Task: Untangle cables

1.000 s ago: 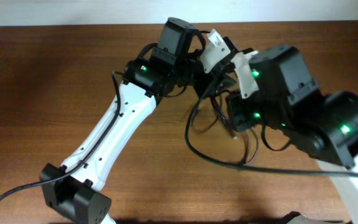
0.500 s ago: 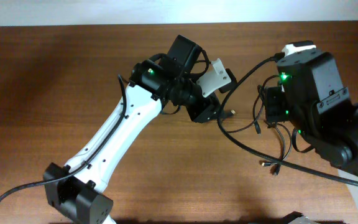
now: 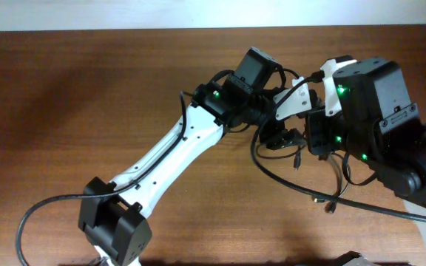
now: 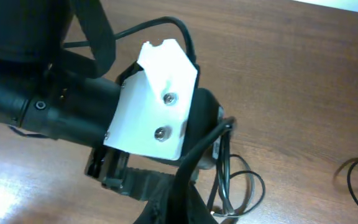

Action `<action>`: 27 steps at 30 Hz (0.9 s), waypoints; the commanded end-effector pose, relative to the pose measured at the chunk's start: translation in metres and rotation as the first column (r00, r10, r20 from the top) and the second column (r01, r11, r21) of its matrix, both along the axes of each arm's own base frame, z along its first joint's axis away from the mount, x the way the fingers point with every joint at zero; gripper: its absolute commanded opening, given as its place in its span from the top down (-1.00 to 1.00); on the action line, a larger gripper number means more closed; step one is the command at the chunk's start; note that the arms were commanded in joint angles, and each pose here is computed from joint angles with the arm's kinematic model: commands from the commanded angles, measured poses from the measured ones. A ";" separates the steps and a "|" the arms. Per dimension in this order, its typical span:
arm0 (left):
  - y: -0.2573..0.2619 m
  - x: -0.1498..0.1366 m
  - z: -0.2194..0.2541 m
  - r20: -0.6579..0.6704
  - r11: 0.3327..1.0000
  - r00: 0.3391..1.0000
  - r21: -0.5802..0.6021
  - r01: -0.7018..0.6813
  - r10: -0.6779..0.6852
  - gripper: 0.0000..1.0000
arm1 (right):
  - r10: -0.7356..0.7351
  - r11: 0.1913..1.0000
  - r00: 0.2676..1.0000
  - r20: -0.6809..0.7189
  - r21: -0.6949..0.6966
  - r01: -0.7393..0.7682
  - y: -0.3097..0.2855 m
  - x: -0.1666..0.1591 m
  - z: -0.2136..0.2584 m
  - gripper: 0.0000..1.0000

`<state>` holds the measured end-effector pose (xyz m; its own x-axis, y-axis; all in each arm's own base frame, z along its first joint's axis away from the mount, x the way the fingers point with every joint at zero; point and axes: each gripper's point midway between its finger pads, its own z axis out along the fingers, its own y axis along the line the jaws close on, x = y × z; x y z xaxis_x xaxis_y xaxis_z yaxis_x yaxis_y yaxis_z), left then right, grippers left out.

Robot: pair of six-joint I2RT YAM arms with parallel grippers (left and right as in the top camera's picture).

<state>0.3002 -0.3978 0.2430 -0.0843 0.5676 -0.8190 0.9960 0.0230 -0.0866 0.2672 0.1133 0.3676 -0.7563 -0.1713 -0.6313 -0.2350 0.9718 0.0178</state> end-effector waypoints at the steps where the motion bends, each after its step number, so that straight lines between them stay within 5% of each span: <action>1: -0.007 0.002 0.001 0.033 1.000 0.999 -0.016 0.017 -0.016 -0.46 | 0.054 0.998 0.999 -0.001 0.046 -0.054 0.008 -0.009 0.007 0.92; 3: -0.012 0.014 0.011 0.058 0.998 0.998 -0.058 -0.021 0.024 -0.27 | 0.051 0.997 0.998 0.030 0.054 -0.052 0.008 -0.006 0.012 0.93; 7: -0.016 0.030 0.019 0.078 0.992 0.992 -0.085 -0.094 0.101 -0.25 | 0.060 0.988 0.966 0.250 0.125 -0.094 0.010 -0.003 0.062 0.92; 16: -0.031 0.034 0.051 0.023 0.968 0.992 -0.224 -0.114 0.122 -0.40 | 0.082 0.987 0.978 0.193 0.117 -0.106 0.010 -0.011 0.051 0.92; 17: -0.033 0.032 0.056 0.010 0.964 0.994 -0.245 -0.104 0.110 -0.34 | 0.083 0.988 0.979 0.187 0.114 -0.105 0.010 -0.012 0.050 0.92; 19: -0.033 0.035 0.059 0.006 0.960 0.992 -0.254 -0.119 0.125 0.89 | 0.083 0.988 0.980 0.183 0.112 -0.105 0.009 -0.013 0.049 0.93; 27: 0.024 0.068 0.024 -0.129 0.957 0.958 -0.104 -0.271 0.257 1.00 | -0.048 0.999 0.976 0.210 0.024 0.044 -0.020 -0.005 0.048 0.92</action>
<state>0.3553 -0.3909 0.2740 -0.2560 0.4050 -0.8777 0.9587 0.2228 -0.1768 0.2602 0.1061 0.4075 -0.6316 -0.1554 -0.7596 -0.2583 0.9659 0.0172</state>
